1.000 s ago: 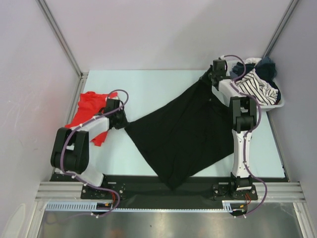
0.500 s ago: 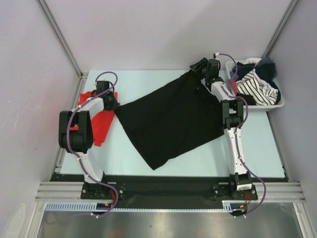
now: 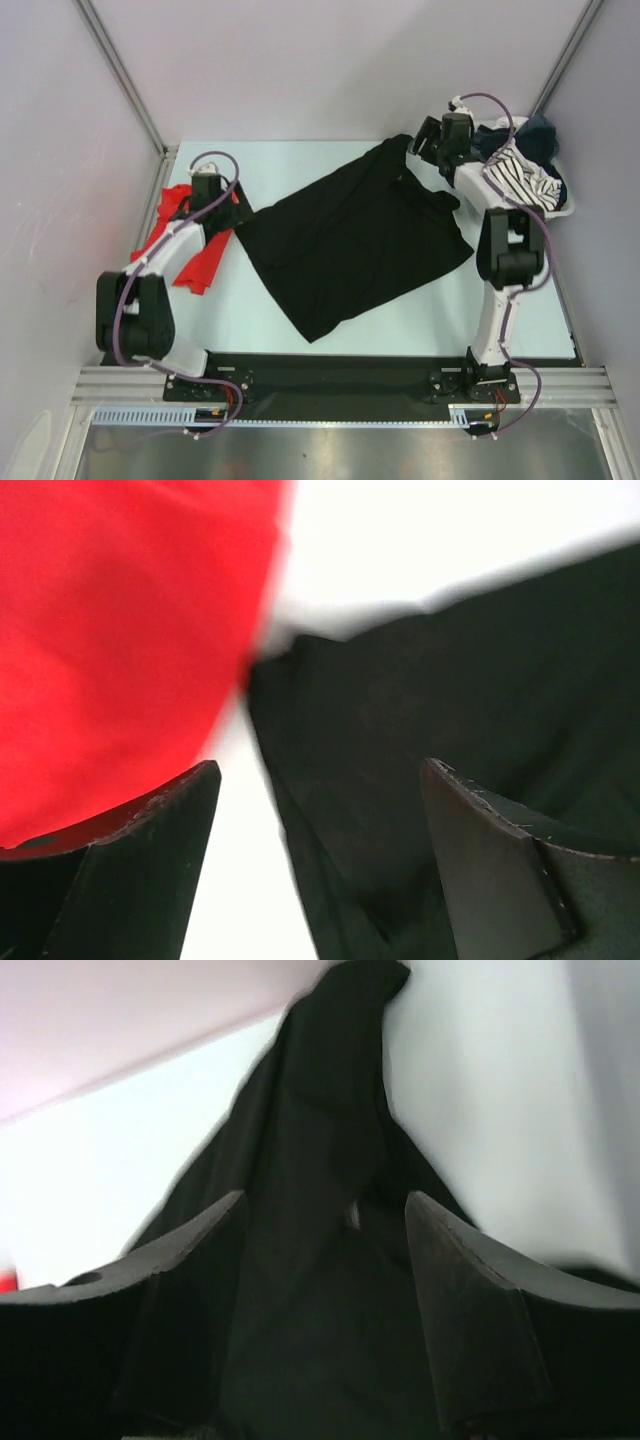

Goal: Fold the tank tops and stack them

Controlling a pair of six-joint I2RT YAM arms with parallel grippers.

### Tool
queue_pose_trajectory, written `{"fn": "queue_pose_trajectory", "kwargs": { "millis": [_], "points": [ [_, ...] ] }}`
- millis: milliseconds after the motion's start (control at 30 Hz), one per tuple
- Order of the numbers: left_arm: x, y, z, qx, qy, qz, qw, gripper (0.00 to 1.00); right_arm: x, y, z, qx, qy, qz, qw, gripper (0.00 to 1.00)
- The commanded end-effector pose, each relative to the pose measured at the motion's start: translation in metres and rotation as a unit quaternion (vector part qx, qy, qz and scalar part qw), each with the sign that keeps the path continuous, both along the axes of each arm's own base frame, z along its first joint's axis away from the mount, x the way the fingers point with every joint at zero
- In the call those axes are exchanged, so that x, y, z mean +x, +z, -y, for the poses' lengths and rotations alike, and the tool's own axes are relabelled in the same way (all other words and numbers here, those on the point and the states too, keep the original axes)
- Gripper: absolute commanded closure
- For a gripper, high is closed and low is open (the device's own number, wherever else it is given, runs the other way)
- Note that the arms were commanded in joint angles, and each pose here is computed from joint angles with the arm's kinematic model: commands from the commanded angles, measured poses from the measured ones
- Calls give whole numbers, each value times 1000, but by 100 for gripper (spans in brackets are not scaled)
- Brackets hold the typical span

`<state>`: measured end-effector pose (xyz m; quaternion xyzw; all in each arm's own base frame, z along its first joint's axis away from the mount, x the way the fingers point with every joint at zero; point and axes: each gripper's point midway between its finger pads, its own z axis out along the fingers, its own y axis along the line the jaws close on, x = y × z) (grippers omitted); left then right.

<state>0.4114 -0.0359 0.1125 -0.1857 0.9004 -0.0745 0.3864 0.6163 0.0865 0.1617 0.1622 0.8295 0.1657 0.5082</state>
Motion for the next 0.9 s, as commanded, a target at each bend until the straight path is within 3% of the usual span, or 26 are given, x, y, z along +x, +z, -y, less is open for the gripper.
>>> {"fn": "queue_pose_trajectory", "kwargs": {
  "millis": [0, 200, 267, 367, 600, 867],
  "points": [
    [-35, 13, 40, -28, -45, 20, 998, 13, -53, 22, 6, -65, 12, -5, 998, 32],
    [-112, -10, 86, -29, -112, 1, 993, 11, -150, -8, 55, -91, -90, -82, 988, 27],
    [-139, -10, 108, -29, -149, 7, 988, 11, -177, -14, 70, -79, -115, -86, 986, 23],
    [-183, -19, 138, -37, -204, -8, 978, 11, -201, -26, 99, -43, -159, -103, 981, 27],
    [-228, -43, 166, -50, -260, -31, 964, 11, -238, -70, 131, -32, -212, -152, 965, 30],
    [-248, -56, 204, -40, -301, -53, 951, 11, -235, -106, 135, -14, -216, -191, 957, 30]
  ]
}}
